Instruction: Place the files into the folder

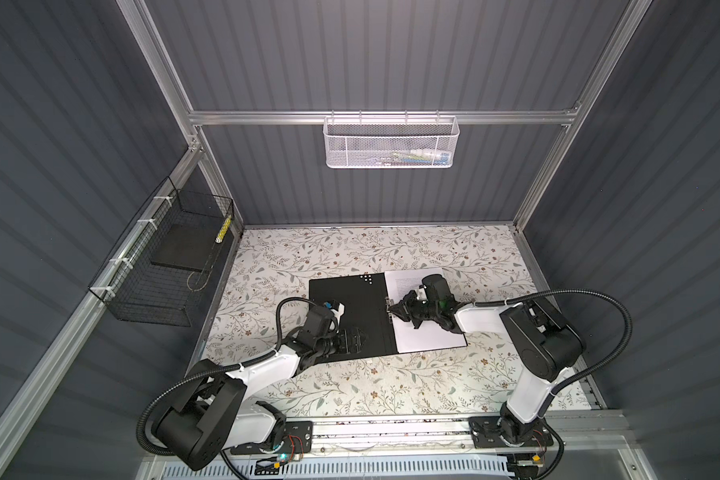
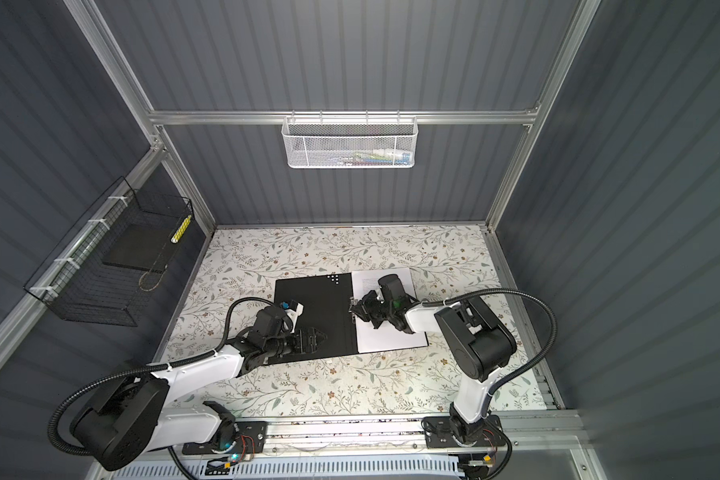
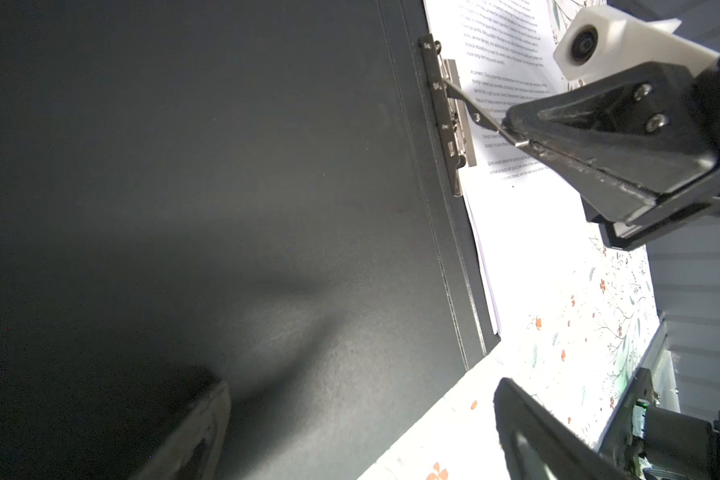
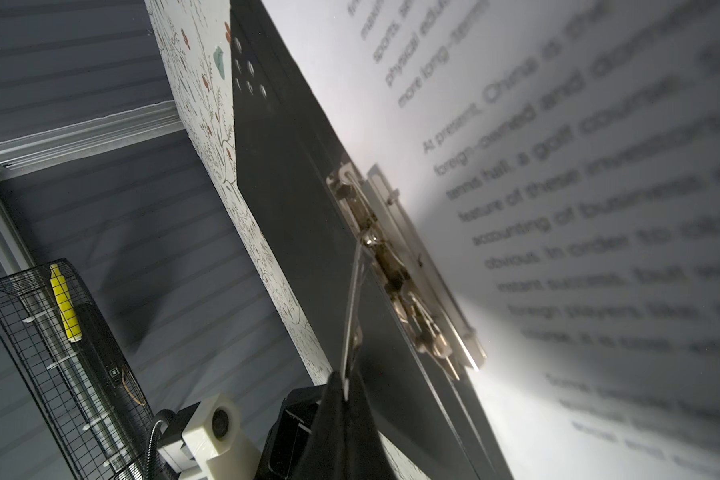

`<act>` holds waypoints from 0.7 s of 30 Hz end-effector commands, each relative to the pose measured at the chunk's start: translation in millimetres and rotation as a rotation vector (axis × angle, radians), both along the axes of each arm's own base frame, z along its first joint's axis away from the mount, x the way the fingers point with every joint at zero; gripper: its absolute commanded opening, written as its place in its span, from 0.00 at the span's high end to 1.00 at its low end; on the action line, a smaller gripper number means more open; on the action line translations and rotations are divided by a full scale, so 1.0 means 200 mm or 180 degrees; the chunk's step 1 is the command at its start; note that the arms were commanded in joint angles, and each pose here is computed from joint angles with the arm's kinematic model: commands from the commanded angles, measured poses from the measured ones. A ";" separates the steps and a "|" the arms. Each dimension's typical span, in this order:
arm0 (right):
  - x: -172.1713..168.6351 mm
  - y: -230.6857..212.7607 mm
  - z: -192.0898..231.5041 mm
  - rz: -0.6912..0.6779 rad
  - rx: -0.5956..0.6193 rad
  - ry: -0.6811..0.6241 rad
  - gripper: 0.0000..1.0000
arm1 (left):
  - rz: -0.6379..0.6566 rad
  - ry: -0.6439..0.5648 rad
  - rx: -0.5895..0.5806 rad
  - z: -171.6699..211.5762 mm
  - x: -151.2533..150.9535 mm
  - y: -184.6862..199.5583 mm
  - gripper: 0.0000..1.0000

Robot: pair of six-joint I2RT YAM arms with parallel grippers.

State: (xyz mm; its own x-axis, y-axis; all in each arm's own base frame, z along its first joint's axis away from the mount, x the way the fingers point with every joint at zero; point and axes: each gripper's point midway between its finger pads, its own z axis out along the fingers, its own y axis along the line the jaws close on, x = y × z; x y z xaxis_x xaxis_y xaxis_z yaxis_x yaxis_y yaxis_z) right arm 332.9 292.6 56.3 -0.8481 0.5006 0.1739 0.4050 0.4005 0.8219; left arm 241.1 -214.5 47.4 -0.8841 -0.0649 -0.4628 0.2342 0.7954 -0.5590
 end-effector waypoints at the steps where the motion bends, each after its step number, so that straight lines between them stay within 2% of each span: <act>1: -0.05 0.01 -0.06 0.0203 -0.0020 0.0001 1.00 | 0.0208 0.0595 0.0504 -0.24 -0.15 0.17 0.00; 11: -0.10 -0.04 -0.09 0.0482 -0.0157 -0.0190 1.00 | 0.0595 0.0688 0.0769 -0.28 -0.15 0.28 0.00; 18: -0.20 -0.13 -0.25 0.0615 -0.0493 -0.0189 1.00 | 0.0666 0.0800 0.0823 -0.32 -0.16 0.29 0.00; 21: -0.23 -0.14 -0.27 0.0654 -0.0446 -0.0211 1.00 | 0.0681 0.0817 0.0823 -0.32 -0.16 0.29 0.00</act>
State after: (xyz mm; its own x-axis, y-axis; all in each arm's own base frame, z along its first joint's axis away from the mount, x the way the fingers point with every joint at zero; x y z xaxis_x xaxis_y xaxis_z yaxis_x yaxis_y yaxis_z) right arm 297.3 271.1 16.2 -0.9324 0.3558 0.0635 0.2618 0.5439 0.7973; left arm 258.6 -197.0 43.7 -0.8669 -0.1850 -0.4629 0.0922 0.8530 -0.5136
